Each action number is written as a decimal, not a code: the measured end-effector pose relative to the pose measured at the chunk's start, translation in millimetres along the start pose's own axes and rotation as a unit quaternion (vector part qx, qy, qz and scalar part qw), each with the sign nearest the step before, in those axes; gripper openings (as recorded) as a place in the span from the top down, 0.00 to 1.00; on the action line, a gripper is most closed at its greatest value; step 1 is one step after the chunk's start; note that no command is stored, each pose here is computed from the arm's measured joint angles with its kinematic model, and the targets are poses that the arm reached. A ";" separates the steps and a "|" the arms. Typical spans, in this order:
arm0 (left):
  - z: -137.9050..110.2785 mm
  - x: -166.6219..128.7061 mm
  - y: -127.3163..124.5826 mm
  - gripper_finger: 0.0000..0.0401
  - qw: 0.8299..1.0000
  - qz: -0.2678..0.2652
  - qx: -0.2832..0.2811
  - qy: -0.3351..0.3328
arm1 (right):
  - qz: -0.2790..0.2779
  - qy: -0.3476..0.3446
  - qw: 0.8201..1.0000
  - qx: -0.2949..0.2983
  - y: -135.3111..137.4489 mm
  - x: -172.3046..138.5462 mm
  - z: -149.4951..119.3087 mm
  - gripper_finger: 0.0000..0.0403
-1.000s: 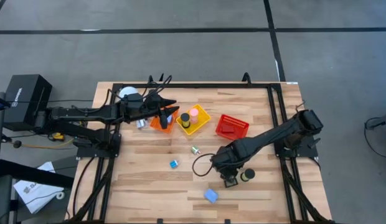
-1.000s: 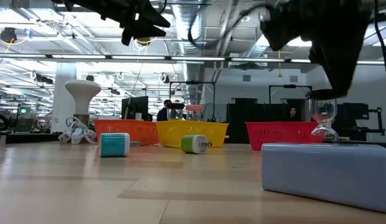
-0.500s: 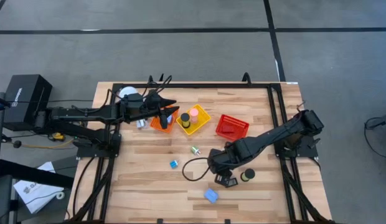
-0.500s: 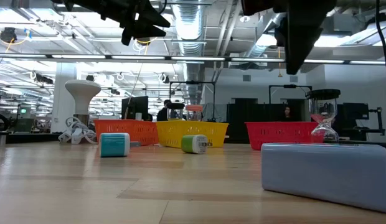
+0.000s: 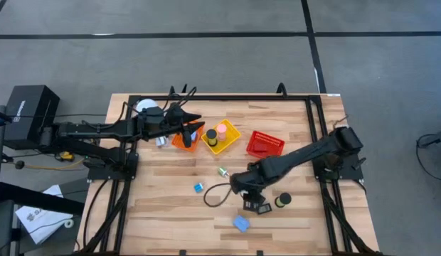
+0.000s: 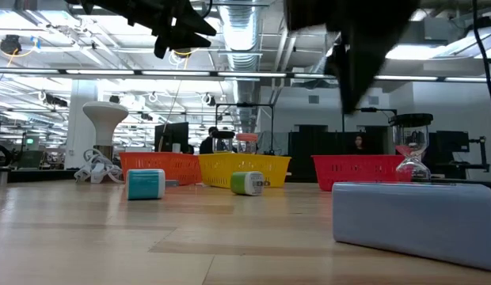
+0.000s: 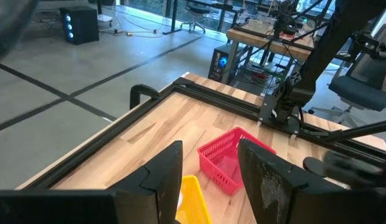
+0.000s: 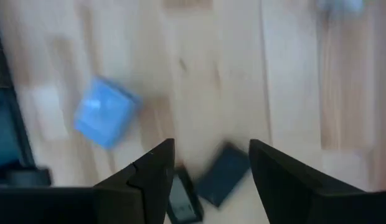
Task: Pick & Place Office items
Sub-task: Put the top black timer in the red bin
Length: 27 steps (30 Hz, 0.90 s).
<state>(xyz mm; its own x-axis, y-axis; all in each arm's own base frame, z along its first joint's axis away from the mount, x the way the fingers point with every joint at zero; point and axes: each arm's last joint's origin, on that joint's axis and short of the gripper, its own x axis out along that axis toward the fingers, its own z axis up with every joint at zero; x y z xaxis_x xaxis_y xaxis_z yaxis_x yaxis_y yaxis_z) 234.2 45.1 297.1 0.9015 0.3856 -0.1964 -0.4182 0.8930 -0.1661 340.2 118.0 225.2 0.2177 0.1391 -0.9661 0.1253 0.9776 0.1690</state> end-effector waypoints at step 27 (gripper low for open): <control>-3.9 0.0 0.8 0.63 1.000 0.004 0.005 0.020 | -0.019 0.269 0.956 0.118 -45.9 77.3 24.0 0.53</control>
<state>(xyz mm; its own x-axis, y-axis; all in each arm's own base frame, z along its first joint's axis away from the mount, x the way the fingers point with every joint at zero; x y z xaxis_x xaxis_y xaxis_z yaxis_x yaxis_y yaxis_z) 233.5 44.9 293.3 0.8926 0.3838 -0.2365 -0.4246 0.8921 -0.1545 374.5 80.1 147.5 -0.3124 0.2281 -0.9222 0.3518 0.9295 0.1107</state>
